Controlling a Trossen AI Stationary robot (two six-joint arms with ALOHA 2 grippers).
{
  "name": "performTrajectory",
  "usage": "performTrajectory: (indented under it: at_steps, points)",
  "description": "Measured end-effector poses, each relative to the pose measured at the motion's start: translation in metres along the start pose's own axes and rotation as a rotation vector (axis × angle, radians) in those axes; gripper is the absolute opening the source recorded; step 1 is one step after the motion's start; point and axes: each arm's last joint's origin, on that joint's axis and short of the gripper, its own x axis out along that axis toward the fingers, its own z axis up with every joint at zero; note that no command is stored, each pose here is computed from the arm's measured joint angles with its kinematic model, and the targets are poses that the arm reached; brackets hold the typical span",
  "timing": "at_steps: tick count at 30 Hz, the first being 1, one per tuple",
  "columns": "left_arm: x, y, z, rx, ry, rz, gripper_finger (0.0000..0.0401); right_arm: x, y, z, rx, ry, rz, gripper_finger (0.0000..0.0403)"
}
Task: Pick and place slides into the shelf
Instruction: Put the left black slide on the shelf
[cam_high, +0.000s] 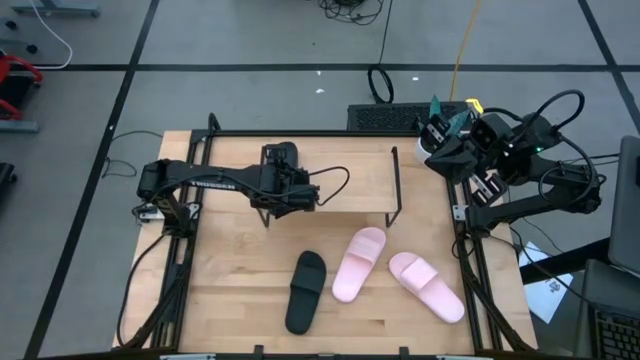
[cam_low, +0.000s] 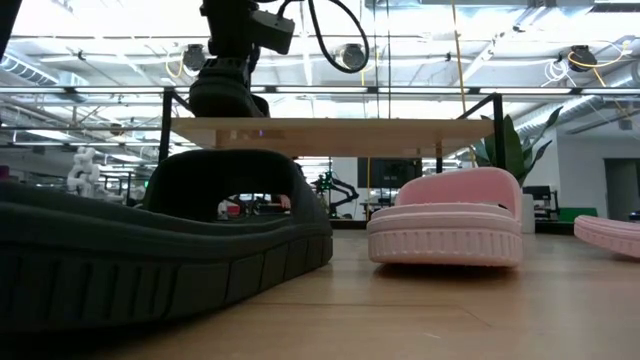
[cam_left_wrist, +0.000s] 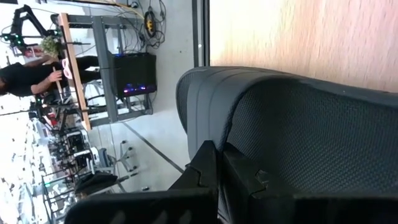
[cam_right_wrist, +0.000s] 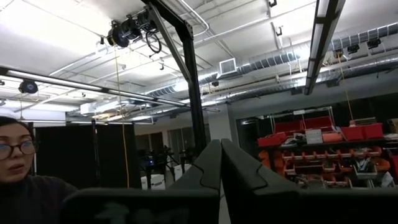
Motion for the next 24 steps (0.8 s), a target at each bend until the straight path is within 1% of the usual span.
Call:
performTrajectory:
  at_steps: [7,12,24]
  points:
    - [-0.0001,0.0001,-0.0018,0.026,0.013,0.001,0.0000,0.0000,-0.0005,-0.0014,0.006,0.013,-0.005,0.0000]
    - [-0.0008,0.0004,-0.0044,0.055,0.032,0.030,0.0000,0.0000,-0.0006,-0.0015,0.006,0.015,-0.005,0.0000]
    - [-0.0010,-0.0008,-0.0029,0.030,0.020,-0.004,0.0000,0.0000,-0.0006,-0.0015,0.004,0.015,-0.005,0.0000]
